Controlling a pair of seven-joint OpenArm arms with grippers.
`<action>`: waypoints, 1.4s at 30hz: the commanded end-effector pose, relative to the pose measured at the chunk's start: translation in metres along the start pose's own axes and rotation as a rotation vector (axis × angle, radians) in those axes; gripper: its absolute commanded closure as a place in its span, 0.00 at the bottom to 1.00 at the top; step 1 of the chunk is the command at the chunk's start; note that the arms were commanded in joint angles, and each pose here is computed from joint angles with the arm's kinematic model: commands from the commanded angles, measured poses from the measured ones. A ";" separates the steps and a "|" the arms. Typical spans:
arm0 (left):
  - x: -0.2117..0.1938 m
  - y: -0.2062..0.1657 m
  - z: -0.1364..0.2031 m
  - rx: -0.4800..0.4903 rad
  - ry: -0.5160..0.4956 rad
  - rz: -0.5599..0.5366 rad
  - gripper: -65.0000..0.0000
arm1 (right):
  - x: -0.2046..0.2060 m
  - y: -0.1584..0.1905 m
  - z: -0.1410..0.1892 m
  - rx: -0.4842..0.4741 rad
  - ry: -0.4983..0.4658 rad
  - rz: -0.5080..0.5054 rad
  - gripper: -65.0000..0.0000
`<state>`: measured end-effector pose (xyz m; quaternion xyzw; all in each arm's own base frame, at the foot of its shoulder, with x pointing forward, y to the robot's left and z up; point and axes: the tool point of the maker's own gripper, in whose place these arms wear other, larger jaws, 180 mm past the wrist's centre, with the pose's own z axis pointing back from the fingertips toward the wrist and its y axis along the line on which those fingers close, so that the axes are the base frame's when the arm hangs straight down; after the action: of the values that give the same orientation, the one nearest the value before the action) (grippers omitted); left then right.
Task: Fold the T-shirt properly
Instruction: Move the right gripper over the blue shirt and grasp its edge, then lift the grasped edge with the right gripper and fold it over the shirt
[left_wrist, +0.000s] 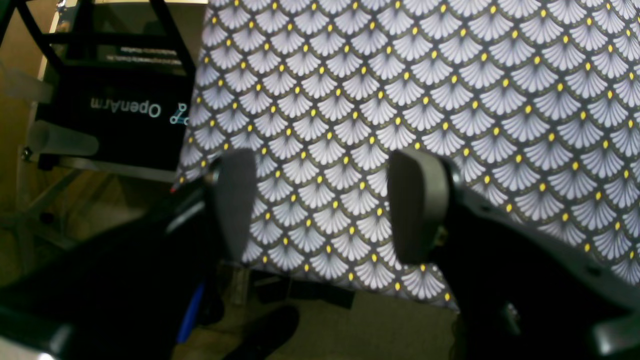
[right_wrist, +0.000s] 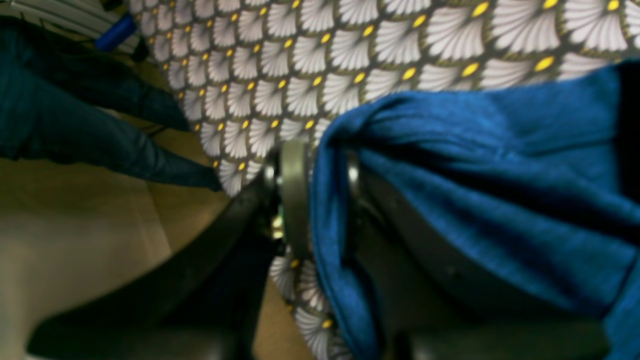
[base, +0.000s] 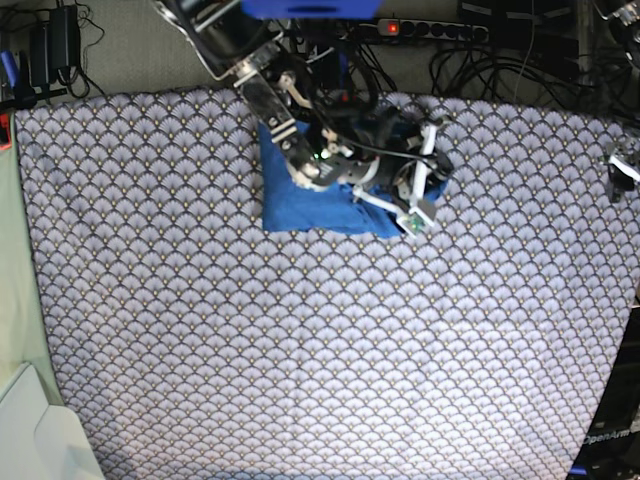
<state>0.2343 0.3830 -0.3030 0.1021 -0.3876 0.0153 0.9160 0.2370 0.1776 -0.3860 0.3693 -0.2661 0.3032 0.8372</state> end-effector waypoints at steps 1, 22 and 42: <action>0.014 0.006 0.005 0.013 -0.039 -0.020 0.38 | 0.019 0.008 0.002 0.026 -0.043 0.010 0.82; 0.014 0.005 0.005 0.009 -0.042 -0.018 0.38 | 0.023 0.011 0.011 0.024 0.011 0.054 0.44; 0.009 0.008 0.006 0.016 -0.026 -0.028 0.38 | 0.054 -0.098 0.092 -0.239 -0.146 0.028 0.44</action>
<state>0.2287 0.3839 -0.3065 0.1038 -0.3789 0.0128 0.9195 0.3155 0.0585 -0.3602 0.2643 -0.3401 0.2537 0.8661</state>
